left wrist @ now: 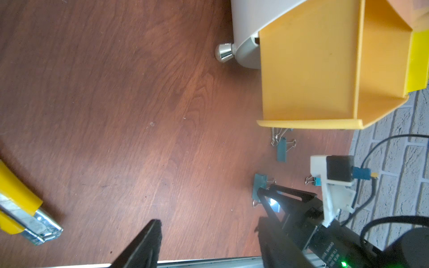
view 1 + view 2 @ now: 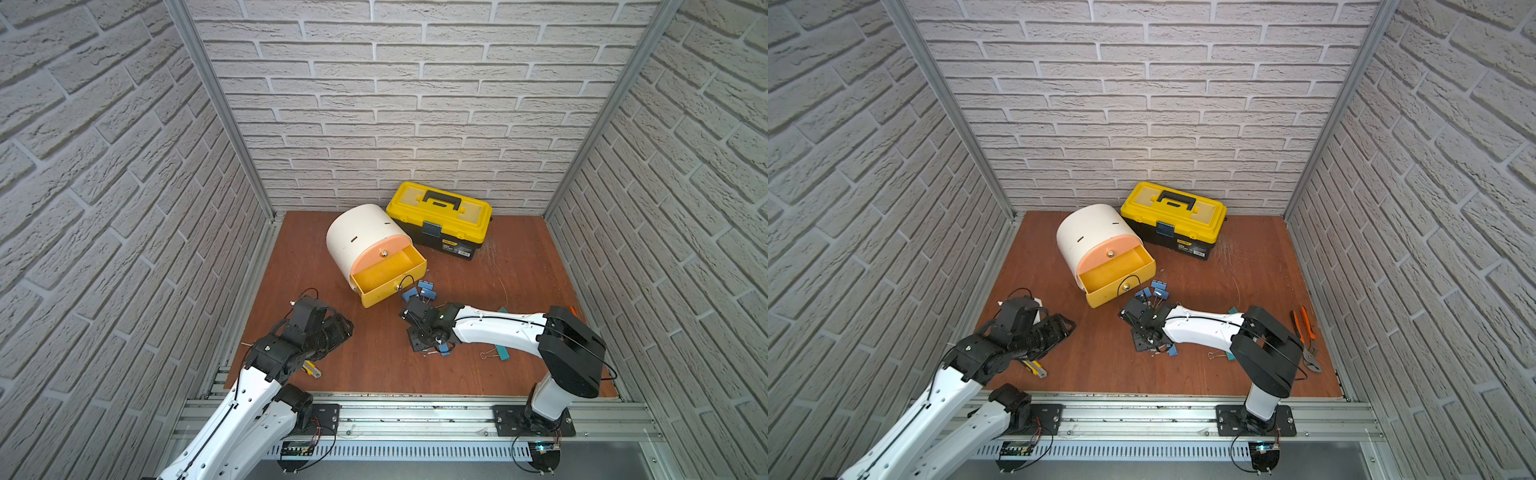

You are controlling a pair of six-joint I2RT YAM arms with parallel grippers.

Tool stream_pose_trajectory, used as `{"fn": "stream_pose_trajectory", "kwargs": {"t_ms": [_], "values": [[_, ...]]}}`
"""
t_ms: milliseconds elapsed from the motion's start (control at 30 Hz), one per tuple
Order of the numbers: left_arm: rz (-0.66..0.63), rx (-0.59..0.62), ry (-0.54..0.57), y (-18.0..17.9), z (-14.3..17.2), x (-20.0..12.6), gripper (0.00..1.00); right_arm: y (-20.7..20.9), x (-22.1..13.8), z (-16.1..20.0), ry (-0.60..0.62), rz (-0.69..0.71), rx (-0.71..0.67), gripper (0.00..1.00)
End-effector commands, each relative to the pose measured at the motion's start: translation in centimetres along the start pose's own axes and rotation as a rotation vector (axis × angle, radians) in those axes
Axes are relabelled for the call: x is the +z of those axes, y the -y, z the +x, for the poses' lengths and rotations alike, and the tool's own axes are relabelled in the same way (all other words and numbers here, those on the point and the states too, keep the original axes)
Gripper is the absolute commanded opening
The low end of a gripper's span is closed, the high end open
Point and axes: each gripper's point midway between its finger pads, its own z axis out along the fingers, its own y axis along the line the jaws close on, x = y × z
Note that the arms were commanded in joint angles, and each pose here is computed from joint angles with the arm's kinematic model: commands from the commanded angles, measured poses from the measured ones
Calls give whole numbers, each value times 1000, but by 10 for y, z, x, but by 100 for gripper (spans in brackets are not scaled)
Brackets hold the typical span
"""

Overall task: Put the binder clips in the drawer according to color
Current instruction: Pick up the binder clip at the center of the board.

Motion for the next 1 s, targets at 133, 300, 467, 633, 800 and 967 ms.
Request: {"fn": "stream_pose_trajectory", "kwargs": {"t_ms": [133,300,467,633,800,967], "values": [[17,8,19,5,-3,-7,70,-2,9,1,0,18,-3,40],[17,8,20,5,-3,-7,70,-2,10,0,2,19,1,39],[20,9,21,6,-4,-7,70,-1,8,0,9,23,1,36],[29,12,22,10,-5,-8,70,2,0,-1,27,21,10,32],[45,24,39,19,-12,-13,70,5,-16,-4,57,14,16,31],[68,52,57,37,-23,-20,70,9,-34,-8,91,10,18,32]]}}
